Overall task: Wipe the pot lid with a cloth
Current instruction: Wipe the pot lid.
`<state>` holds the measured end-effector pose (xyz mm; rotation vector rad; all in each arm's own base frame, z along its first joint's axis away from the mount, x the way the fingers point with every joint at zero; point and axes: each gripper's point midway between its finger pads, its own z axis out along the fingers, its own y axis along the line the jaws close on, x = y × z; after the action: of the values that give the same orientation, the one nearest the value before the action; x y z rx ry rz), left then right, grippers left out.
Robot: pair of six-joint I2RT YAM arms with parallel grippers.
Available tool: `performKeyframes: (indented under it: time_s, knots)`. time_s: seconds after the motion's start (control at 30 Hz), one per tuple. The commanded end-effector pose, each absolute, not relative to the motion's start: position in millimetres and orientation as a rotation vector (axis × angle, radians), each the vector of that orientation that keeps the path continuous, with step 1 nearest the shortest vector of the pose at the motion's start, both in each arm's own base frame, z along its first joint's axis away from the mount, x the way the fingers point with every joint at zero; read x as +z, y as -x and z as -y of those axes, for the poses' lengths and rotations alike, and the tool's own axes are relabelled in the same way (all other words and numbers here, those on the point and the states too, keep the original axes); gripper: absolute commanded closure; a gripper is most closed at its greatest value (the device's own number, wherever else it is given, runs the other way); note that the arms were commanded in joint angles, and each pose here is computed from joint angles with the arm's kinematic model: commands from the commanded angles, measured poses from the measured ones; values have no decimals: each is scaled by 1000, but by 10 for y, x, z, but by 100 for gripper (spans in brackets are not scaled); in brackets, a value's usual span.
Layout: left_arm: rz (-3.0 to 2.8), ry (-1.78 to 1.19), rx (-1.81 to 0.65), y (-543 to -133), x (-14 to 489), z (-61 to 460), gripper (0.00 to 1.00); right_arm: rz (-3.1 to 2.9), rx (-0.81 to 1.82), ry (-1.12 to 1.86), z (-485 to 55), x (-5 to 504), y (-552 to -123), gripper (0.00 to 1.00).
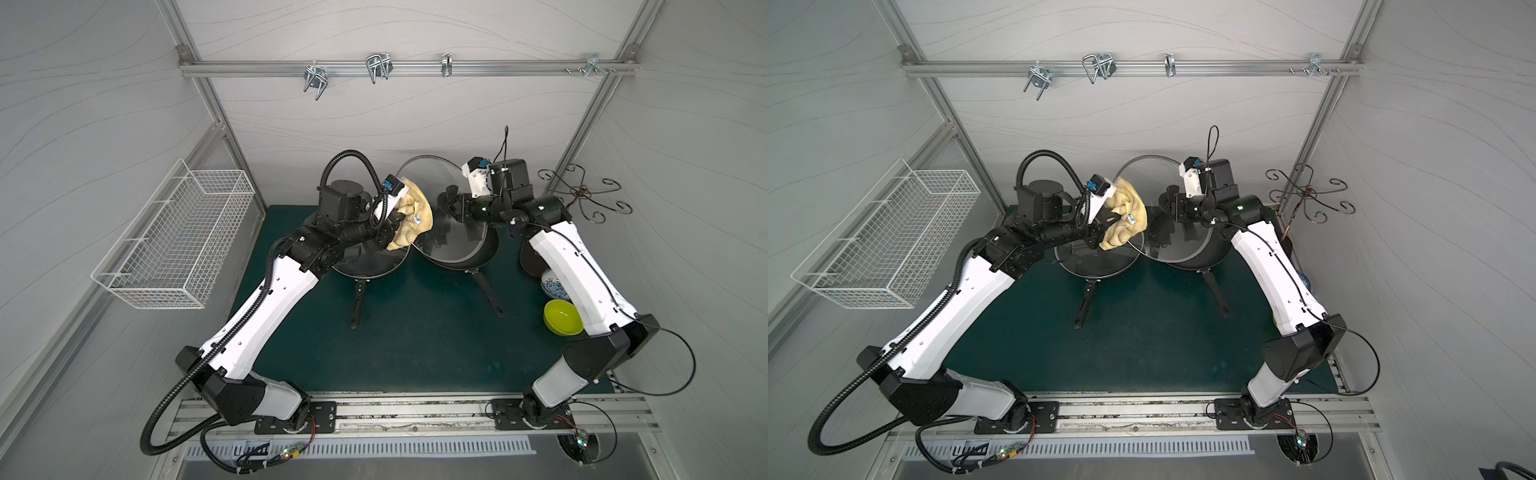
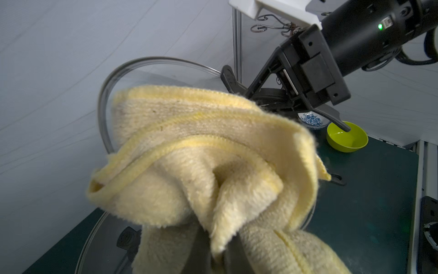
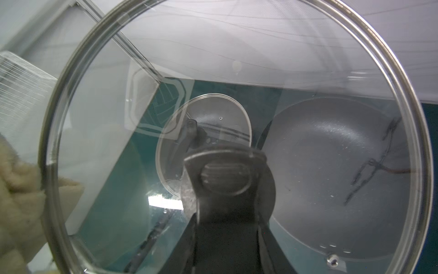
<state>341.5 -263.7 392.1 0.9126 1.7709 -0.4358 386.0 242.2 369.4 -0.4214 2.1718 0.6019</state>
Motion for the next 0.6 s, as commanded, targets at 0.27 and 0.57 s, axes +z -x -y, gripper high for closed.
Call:
performKeyframes:
  time_s: [0.27,0.57]
  knots:
    - [-1932,-895,-292,-3533,3395,2478,100,-1778,373,655,-2752,4425,-3909,100]
    - [-1975,-770,-278,-3702,3333,2362,100,-1762,438,711,-2831,4391,-3822,100]
